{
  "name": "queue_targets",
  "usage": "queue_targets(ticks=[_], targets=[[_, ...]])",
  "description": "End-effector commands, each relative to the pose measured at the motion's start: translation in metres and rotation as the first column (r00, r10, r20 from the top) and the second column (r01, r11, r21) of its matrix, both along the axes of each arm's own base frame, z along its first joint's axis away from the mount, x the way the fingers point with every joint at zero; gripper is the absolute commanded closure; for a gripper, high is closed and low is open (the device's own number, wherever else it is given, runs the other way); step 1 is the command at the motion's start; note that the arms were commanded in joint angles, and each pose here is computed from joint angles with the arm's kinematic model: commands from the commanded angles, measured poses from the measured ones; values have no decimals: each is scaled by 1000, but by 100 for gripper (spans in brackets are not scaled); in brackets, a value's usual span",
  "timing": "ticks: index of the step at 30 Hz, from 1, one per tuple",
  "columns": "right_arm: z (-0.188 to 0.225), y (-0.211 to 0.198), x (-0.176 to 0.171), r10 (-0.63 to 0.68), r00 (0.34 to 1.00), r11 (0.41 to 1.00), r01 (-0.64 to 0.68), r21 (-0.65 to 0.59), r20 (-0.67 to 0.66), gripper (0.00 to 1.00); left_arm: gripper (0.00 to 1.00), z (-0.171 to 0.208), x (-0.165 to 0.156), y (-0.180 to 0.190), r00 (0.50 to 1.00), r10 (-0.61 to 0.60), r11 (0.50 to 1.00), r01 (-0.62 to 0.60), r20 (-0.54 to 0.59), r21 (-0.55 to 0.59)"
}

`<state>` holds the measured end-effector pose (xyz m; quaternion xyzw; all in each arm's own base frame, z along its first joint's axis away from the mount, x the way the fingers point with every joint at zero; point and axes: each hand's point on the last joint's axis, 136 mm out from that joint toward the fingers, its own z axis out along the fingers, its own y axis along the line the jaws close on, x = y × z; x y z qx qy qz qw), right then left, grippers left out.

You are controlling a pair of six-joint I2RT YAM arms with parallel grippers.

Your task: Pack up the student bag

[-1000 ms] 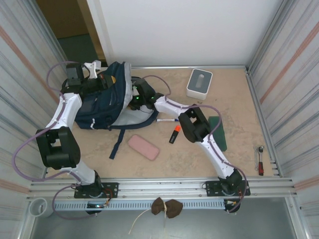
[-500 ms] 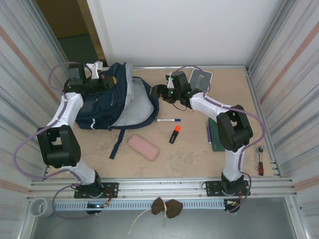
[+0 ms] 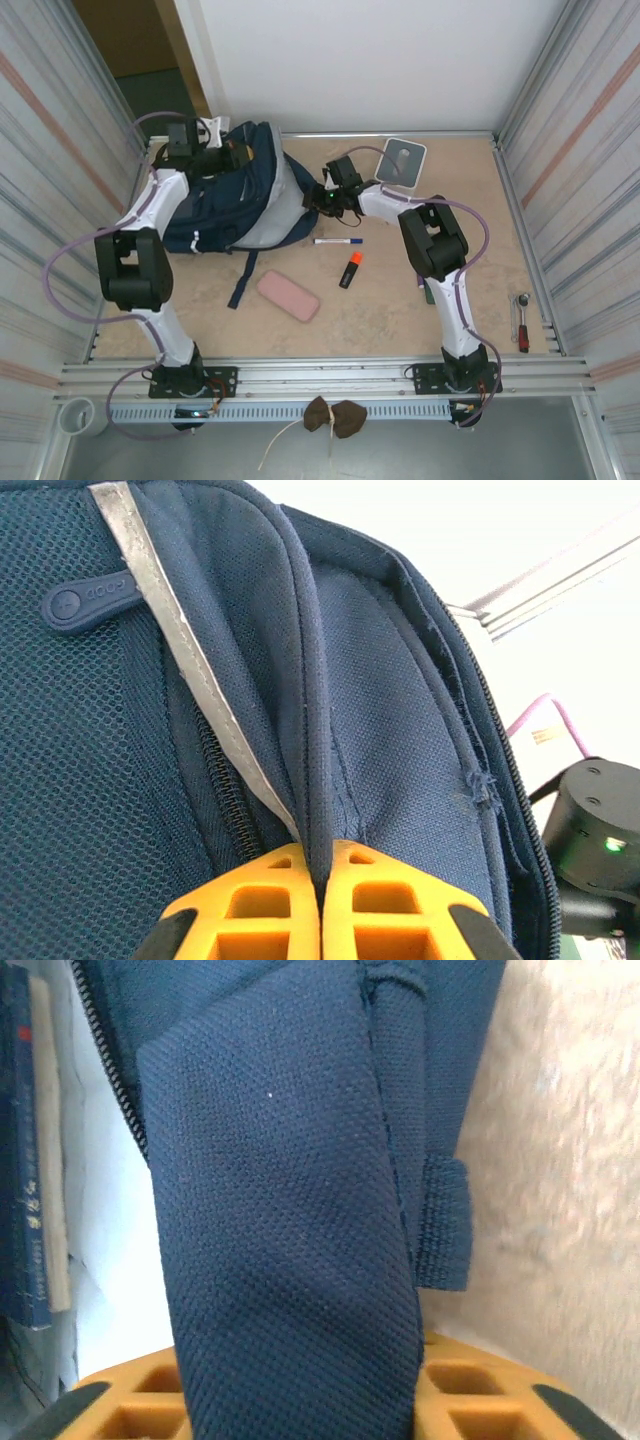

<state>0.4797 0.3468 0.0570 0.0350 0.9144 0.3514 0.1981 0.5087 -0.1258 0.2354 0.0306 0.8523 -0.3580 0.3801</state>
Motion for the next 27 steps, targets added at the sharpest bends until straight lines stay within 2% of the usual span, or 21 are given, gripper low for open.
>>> queue_targets(ticks=[1, 3, 7, 12, 20, 24, 27], targets=[[4, -10, 17, -21, 1000, 1000, 21, 5, 14, 84, 100, 44, 24, -20, 988, -39, 999, 39, 152, 3], [8, -23, 25, -46, 999, 999, 46, 7, 21, 91, 100, 38, 28, -39, 986, -73, 997, 71, 148, 14], [15, -54, 33, -67, 997, 998, 67, -3, 31, 99, 100, 24, 30, -73, 984, -116, 993, 111, 133, 48], [17, -99, 23, -64, 998, 996, 65, -66, 16, 100, 100, 9, 21, -115, 976, -180, 982, 170, 124, 86], [9, -157, -10, -43, 999, 986, 38, -161, -33, 99, 98, -19, -8, -162, 956, -283, 952, 272, 72, 139], [6, -180, -20, -54, 997, 982, 44, -185, -52, 98, 88, -24, -23, -177, 939, -335, 931, 318, 78, 179], [10, -190, -19, -63, 997, 985, 54, -167, -53, 98, 74, -21, -24, -173, 935, -341, 921, 310, 102, 235]])
